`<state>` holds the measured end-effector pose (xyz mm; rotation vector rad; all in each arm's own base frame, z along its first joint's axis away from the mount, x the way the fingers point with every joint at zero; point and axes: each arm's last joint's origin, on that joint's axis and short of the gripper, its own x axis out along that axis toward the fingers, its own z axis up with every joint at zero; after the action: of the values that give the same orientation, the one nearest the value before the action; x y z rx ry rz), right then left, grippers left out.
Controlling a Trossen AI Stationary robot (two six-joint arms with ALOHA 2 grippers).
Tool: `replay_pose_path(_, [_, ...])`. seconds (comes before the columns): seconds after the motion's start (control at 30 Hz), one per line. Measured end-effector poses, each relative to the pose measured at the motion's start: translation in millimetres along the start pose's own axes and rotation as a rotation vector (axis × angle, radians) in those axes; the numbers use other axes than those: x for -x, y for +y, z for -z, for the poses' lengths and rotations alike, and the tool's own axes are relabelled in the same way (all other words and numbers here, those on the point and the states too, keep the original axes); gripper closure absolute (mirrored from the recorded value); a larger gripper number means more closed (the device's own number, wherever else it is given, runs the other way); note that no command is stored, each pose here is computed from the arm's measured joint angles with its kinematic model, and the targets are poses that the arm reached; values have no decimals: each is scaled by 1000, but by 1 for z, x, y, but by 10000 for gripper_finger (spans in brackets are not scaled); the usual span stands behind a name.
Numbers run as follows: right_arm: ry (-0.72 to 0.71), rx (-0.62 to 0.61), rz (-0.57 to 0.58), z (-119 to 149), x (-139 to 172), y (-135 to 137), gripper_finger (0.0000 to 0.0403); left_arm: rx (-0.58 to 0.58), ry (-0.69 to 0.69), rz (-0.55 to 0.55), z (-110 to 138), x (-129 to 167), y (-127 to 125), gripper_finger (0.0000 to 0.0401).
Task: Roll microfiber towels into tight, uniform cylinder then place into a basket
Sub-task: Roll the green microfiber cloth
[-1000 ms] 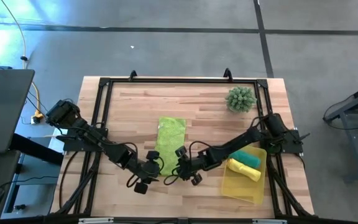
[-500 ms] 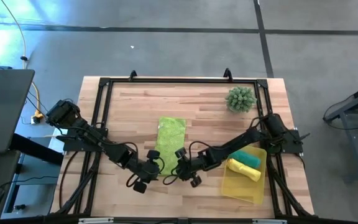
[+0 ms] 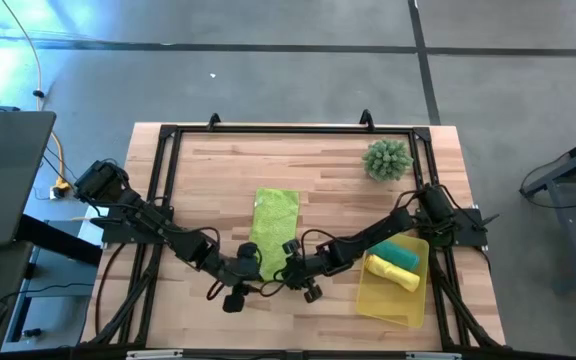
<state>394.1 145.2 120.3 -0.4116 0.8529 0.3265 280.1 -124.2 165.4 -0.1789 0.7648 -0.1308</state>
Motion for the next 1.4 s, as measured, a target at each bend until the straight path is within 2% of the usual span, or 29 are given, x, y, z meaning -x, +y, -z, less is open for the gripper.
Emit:
replay_pose_path(0.17, [3, -35, 0, 0, 0, 0, 258, 81, -93, 58, -10, 1, -4, 279])
replay_pose_path(0.43, [20, -38, -4, 0, 3, 0, 258, 108, -249, 129, -25, 4, -9, 279])
replay_pose_path(0.73, [-66, -40, -6, -21, 37, 5, 258, 93, -225, 226, -26, 4, -13, 279])
replay_pose_path(0.87, [-29, -29, -10, -15, 28, 11, 258, -47, -167, 200, -19, 3, -11, 279])
replay_pose_path(1.0, [42, 21, 10, -3, 16, 13, 258, -205, 33, 114, 1, 0, -2, 279])
replay_pose_path(1.17, [51, 136, 10, -1, 9, 14, 258, -498, 234, -1, 23, -3, 8, 279])
replay_pose_path(1.3, [52, 152, 8, 0, 8, 14, 258, -683, 288, -72, 29, -10, 14, 279])
replay_pose_path(1.4, [51, 136, 9, 0, 8, 14, 258, -759, 318, -112, 34, -16, 17, 279])
